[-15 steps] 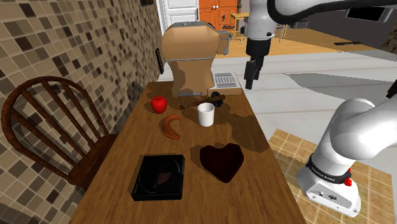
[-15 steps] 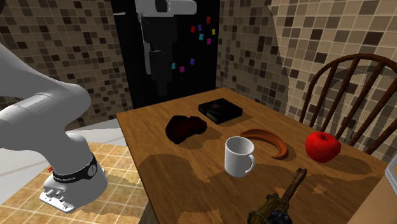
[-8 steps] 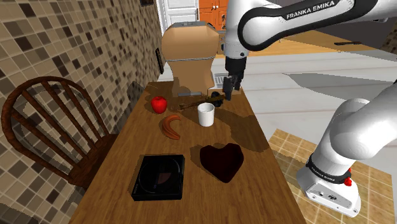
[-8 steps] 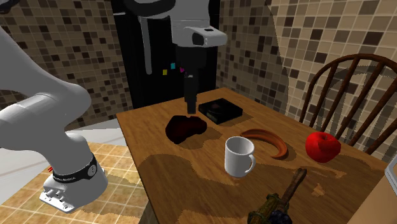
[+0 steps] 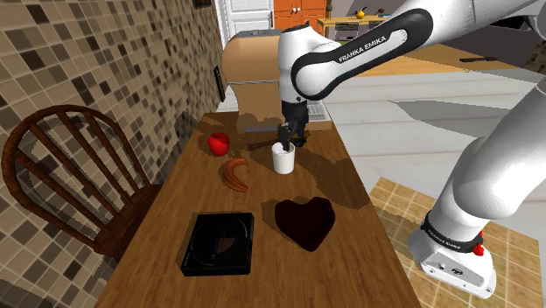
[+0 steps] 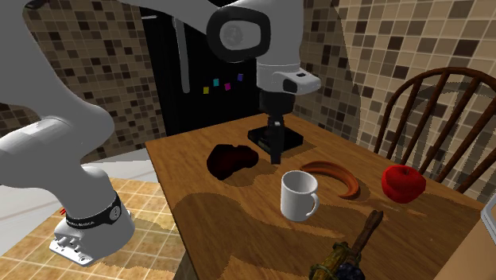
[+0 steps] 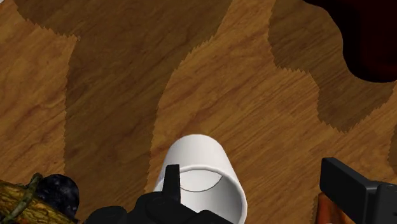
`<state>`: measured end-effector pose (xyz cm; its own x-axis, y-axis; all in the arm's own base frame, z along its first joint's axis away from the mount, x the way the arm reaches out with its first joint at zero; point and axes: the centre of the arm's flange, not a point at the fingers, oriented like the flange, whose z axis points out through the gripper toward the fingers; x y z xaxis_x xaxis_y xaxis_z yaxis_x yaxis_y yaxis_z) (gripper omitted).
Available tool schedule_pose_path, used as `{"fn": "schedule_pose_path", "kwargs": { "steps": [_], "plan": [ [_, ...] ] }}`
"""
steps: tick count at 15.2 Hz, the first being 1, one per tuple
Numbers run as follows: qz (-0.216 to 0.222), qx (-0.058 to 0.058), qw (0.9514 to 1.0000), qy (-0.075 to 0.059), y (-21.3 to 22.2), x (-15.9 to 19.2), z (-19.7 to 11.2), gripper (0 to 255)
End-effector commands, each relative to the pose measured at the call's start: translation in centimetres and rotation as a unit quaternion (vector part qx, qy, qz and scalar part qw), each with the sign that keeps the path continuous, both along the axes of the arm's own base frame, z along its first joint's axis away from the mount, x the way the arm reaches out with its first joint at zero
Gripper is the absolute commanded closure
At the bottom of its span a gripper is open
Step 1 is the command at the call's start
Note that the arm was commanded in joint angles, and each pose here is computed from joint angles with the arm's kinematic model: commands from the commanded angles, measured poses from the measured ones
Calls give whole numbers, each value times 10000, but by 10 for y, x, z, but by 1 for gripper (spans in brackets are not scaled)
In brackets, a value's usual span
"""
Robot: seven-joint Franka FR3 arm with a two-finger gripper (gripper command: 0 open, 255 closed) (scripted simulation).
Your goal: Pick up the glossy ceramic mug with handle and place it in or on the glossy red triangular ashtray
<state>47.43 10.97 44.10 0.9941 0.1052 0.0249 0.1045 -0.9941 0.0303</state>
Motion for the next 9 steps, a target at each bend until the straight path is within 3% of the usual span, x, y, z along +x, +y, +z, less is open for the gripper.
{"fn": "schedule_pose_path", "kwargs": {
  "steps": [1, 5, 9],
  "plan": [
    [-47, -27, 10000, -31, 7, 19, -19, 0],
    [-142, -90, 9998, -82, 19, 58, -51, 0],
    [-142, -90, 9998, -82, 18, 59, -72, 0]
  ]
}}
